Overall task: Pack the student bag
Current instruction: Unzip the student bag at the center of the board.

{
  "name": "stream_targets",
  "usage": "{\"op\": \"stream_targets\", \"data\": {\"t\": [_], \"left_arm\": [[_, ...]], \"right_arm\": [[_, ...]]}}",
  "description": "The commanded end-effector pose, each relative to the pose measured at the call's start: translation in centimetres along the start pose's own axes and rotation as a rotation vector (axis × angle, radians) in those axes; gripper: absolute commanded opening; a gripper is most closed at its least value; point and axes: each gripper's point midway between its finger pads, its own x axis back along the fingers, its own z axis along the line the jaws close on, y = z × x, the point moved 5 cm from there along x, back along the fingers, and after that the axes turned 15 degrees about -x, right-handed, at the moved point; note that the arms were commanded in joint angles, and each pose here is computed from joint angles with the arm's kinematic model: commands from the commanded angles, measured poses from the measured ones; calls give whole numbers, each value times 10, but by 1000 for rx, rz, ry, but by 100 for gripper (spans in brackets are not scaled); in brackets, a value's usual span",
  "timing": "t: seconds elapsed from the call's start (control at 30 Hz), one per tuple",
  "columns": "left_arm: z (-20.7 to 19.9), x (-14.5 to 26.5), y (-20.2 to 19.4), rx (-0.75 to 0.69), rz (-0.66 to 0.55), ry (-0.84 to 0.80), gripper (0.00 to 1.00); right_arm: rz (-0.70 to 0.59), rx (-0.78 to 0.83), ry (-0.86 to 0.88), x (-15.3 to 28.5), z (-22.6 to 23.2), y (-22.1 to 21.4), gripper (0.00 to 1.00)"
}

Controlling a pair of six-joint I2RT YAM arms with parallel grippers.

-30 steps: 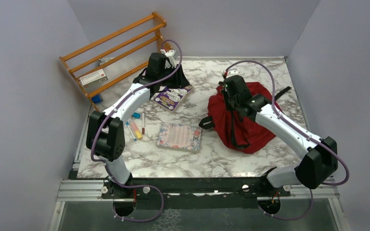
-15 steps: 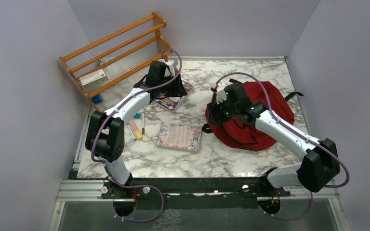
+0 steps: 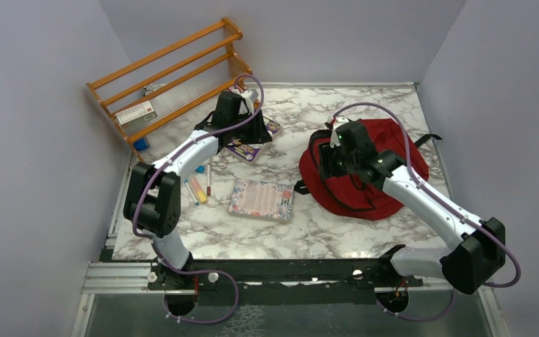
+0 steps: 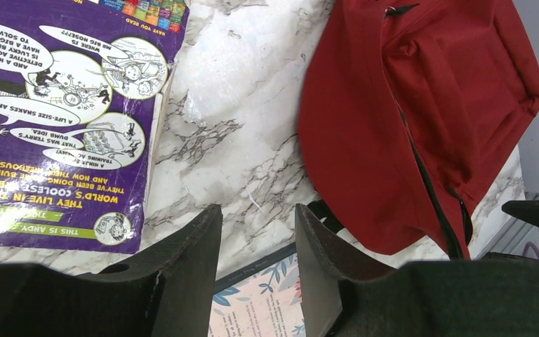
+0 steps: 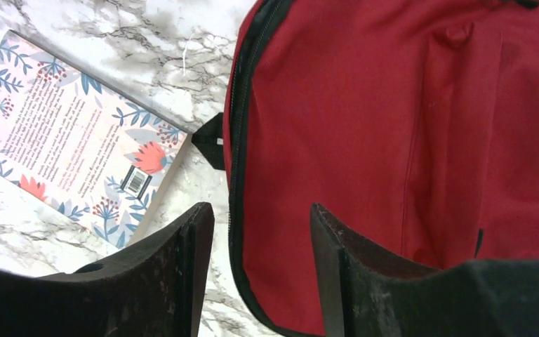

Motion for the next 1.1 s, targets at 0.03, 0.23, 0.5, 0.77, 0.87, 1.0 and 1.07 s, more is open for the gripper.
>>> {"op": "stream_targets", "data": {"t": [0.03,0.23,0.5,0.77,0.87,1.0,1.07], "left_arm": [[-13,10,11,-15,-48,-48,44],[-14,13,9,-16,-50,-53,44],[-16,13,4,-9,-47,-64,44],[-15,14,1,-9,-43,-62,44],[-15,14,0,-11,-42,-61,44],[-15,15,-2,-9,-38,-60,44],[-15,14,-3,-5,-36,-62,44]], "right_arm": [[35,-31,4,2,-4,-16,53],[19,-81,-132,-4,-17,-13,48],[-13,-89,-150,-14,-13,3,41],[53,-61,-44,-34,2,-4,51],[76,-53,-19,-39,5,-8,52],[87,-40,44,-40,11,-11,57],[103,-38,83,-40,15,-14,61]]}}
